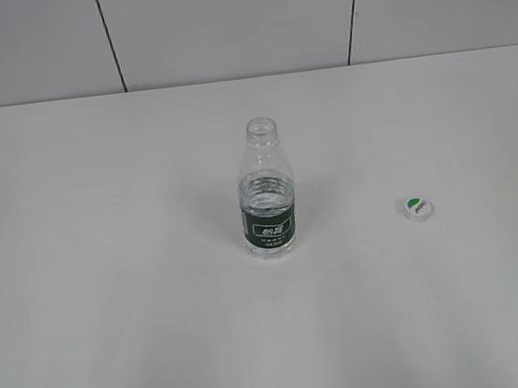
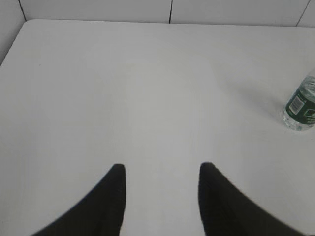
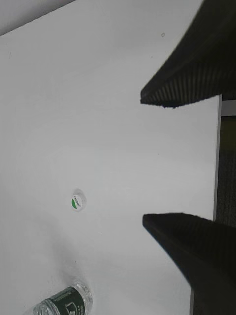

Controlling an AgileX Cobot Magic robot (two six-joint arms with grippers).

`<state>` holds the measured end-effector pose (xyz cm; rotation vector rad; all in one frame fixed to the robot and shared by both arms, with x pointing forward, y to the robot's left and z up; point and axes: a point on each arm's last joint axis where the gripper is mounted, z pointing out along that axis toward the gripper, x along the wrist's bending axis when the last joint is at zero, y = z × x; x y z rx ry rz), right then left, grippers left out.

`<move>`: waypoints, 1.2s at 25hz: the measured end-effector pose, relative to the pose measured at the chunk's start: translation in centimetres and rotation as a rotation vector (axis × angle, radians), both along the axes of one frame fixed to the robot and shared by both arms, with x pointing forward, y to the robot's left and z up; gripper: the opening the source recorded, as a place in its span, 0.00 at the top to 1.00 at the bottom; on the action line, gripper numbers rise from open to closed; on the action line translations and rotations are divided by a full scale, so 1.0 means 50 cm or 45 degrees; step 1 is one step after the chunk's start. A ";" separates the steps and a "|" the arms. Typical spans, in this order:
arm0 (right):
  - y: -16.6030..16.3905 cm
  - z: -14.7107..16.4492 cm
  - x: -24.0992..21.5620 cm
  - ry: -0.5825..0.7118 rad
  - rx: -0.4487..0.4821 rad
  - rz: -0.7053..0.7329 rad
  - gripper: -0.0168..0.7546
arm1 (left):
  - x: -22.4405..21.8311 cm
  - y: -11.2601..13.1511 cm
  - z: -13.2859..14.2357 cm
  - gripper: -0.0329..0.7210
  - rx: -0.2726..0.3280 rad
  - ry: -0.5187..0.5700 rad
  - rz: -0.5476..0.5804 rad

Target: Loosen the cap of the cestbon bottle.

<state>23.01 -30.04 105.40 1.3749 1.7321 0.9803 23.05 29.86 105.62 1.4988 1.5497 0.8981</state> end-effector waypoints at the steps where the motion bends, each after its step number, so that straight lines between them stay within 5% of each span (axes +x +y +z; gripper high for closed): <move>1: 0.000 0.000 0.000 0.000 -0.001 -0.001 0.31 | 0.000 0.001 0.000 0.56 0.004 0.000 0.003; 30: 0.000 0.000 0.000 -0.001 -0.006 -0.091 0.31 | 0.000 0.007 0.000 0.64 0.045 0.001 0.034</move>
